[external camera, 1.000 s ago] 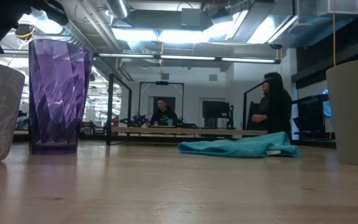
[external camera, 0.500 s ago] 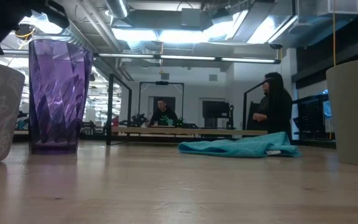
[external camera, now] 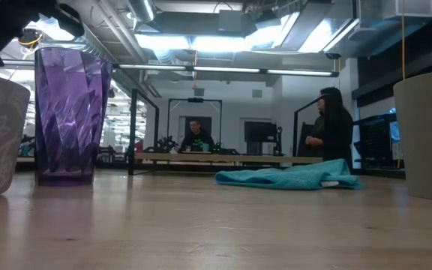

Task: Stack small to large cups/mugs on shelf
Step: Put the transparent mug on the shelf

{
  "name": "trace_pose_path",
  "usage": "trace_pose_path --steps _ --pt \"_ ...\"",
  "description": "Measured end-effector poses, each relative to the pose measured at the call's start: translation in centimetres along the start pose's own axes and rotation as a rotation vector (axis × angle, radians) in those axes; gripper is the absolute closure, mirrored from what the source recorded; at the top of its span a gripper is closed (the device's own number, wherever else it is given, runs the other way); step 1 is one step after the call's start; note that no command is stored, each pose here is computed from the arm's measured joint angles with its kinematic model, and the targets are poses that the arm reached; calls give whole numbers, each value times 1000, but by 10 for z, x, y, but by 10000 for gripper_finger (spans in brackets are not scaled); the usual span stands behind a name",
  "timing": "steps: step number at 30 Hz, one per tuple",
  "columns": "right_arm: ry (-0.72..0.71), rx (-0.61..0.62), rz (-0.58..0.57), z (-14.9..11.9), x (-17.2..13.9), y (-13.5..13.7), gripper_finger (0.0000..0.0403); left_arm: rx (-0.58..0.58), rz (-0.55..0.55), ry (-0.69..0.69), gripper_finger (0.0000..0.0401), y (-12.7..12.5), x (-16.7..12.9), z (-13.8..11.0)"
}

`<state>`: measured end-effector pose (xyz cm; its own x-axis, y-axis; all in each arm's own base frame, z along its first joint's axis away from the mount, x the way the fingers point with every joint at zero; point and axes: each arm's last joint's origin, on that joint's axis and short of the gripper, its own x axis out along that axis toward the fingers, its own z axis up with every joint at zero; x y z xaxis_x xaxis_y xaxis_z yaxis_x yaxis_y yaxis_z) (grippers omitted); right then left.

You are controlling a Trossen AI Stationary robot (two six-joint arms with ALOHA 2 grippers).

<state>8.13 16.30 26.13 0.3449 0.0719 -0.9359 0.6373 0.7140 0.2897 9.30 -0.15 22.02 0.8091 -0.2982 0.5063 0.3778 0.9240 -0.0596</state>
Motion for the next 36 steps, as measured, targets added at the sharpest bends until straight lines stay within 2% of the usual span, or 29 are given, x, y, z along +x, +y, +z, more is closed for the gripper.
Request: trace_pose_path --steps 3,7,13,18,22,26,29,32,34,36 --pt "-16 54 111 8 -5 -3 349 0 5 -2 390 0 0 0" --pt "-125 158 263 19 -14 0 349 0 5 -2 390 0 0 0" --pt "-325 218 364 31 -20 3 349 5 12 -3 390 0 0 0" --pt "-373 275 437 35 -22 10 349 4 12 -2 390 0 0 0" --pt "-390 466 588 38 -26 23 349 6 13 -3 390 0 0 0" --pt "-478 546 678 47 -30 33 349 7 13 -3 390 0 0 0" --pt "-590 532 719 56 -35 39 349 7 16 -4 390 1 0 0" --pt "-811 468 724 66 -46 46 349 7 41 -12 390 1 0 0" --pt "-963 447 684 73 -53 49 349 7 61 -18 390 2 0 0" --pt "-1052 412 629 79 -57 50 349 7 71 -21 390 2 0 1"
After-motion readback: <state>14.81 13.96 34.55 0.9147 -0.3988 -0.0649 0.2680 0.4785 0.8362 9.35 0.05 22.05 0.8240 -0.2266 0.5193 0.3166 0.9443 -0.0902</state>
